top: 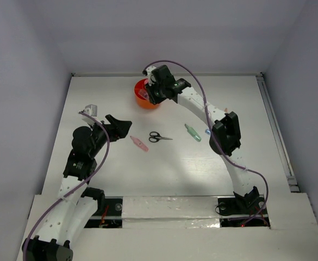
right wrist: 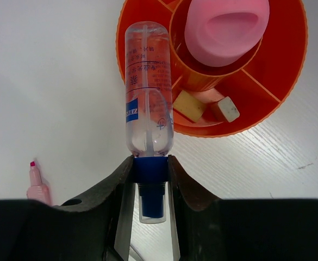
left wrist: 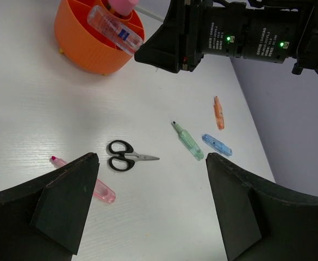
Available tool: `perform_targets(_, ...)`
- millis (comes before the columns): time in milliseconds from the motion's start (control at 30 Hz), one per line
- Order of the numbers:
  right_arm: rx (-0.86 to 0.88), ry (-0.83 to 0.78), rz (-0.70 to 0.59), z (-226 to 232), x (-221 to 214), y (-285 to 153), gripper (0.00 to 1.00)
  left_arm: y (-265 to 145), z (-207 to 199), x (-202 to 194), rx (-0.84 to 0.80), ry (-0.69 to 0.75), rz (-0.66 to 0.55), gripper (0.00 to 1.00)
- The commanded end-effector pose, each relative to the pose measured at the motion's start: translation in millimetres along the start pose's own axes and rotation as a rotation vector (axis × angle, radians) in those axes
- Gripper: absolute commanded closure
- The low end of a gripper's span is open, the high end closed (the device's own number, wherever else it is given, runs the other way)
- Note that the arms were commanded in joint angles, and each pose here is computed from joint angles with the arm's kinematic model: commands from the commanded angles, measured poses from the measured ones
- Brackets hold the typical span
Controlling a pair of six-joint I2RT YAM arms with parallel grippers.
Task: Sort the stationery into containers
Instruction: Place the stationery in the storage box.
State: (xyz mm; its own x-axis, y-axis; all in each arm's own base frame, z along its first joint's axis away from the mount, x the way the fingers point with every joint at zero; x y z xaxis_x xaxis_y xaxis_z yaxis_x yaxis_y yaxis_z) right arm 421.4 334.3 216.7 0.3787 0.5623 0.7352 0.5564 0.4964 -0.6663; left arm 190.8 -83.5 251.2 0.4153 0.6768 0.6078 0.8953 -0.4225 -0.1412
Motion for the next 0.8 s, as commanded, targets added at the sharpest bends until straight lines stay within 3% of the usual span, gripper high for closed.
perform_targets(0, -0.038, 0.004, -0.055, -6, 15, -7, 0.73, 1, -1, 2, -0.023, 0.016, -0.017, 0.22)
perform_targets(267, -0.057, 0.052, -0.125, -7, 26, -8, 0.62, 1, 0, 1, -0.021, 0.015, -0.016, 0.22)
perform_targets(533, -0.077, 0.055, -0.115, -8, 23, -7, 0.60, 0, 0, 1, -0.026, 0.014, -0.017, 0.22)
perform_targets(767, -0.121, 0.115, -0.242, -10, 33, -18, 0.53, 0, -1, 1, -0.030, 0.015, -0.017, 0.22)
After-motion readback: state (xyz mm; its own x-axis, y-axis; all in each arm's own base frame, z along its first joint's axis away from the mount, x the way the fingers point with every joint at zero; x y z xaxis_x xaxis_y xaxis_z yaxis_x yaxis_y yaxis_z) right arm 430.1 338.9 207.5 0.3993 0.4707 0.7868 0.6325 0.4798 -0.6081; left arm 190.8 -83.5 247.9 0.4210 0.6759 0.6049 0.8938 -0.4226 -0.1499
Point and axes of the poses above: each gripper's point midway between its finger pads, its own y axis out along the fingers, its own z axis along the line the jaws close on, x = y × z, the point moved 9 cm from there along -y, back along the fingers, and after that the axes turned 13 degrees about -y, right-handed, at the moved point
